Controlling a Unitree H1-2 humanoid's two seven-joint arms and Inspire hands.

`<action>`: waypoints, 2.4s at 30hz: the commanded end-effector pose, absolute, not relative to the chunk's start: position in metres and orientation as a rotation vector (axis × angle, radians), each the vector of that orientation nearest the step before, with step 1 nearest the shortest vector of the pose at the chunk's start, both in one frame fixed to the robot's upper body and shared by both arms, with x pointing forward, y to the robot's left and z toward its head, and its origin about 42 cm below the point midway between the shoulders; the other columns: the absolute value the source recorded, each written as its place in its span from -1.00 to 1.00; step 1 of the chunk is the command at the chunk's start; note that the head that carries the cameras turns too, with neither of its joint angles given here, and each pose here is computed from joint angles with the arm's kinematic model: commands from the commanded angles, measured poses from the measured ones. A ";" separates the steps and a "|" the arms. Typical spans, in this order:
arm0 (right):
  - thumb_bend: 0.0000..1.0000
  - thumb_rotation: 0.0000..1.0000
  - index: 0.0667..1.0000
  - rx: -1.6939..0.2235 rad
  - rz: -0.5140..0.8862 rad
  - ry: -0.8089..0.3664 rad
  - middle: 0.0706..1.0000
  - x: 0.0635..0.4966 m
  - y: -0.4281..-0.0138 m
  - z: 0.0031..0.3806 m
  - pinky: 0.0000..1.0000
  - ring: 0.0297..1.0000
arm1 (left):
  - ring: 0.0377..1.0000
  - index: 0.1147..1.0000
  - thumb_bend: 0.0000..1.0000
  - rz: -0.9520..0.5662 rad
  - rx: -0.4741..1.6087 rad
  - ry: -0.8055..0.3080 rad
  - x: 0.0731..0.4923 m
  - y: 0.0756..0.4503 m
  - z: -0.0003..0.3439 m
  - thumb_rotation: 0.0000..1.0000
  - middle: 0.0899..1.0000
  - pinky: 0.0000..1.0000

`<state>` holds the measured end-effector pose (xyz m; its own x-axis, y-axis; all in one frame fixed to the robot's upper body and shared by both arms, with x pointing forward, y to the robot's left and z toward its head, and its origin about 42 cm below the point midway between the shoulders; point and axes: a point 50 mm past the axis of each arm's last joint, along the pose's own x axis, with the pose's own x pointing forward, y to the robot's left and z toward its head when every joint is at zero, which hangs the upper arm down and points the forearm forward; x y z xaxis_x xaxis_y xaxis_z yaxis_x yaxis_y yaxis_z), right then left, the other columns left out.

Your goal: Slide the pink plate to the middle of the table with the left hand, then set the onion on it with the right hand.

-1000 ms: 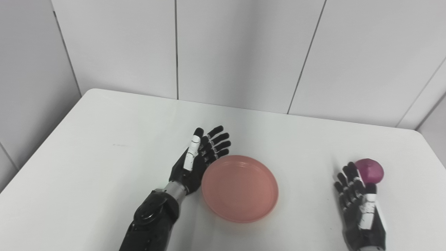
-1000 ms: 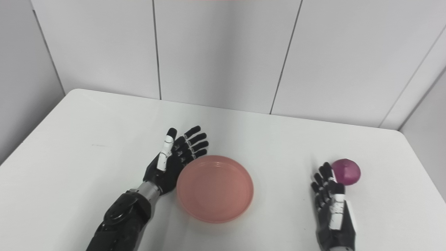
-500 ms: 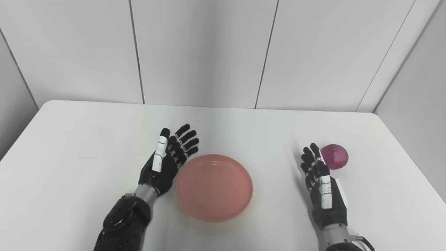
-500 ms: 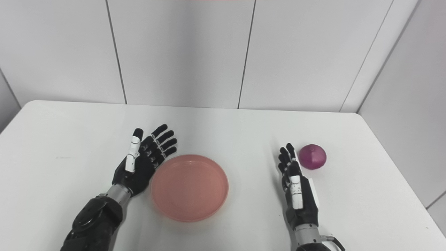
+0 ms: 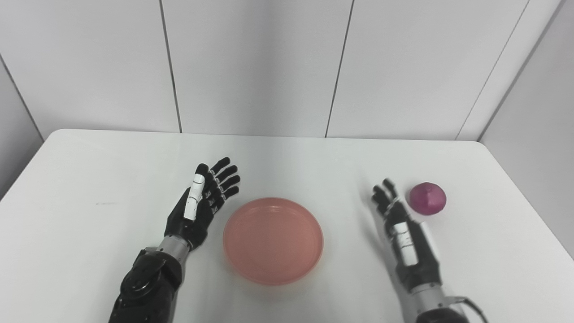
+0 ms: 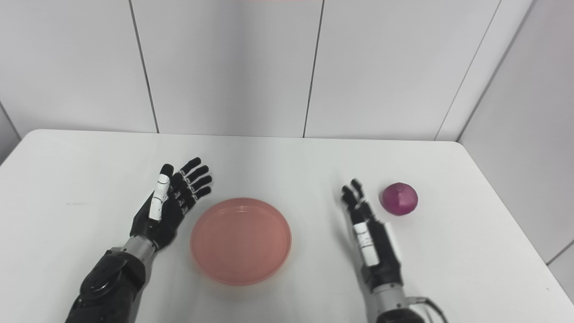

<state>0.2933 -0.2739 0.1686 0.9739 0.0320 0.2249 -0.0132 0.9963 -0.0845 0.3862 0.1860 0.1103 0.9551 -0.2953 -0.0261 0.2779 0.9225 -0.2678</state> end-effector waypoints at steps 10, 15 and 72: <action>0.92 0.68 0.91 -0.361 -0.064 -0.468 0.81 0.325 -0.343 0.255 0.98 0.83 | 0.81 0.69 0.28 -0.206 -0.182 0.189 0.374 0.186 0.094 0.84 0.78 0.90; 0.88 0.63 0.89 -0.425 -0.078 -0.533 0.82 0.331 -0.351 0.286 0.89 0.82 | 0.82 0.70 0.31 -0.227 -0.141 0.189 0.379 0.180 0.098 0.84 0.80 0.89; 1.00 -0.32 0.67 -1.402 0.197 0.063 0.73 0.412 -0.368 0.333 0.27 0.63 | 0.77 0.71 0.45 -0.364 -0.116 0.355 0.374 0.167 0.083 0.82 0.77 0.76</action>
<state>0.4086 -0.3599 0.3064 0.9672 0.1365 -0.2144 -0.2376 0.1856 -0.9535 0.3978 0.1756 0.1253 0.9339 -0.3263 -0.1463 0.3097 0.9426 -0.1251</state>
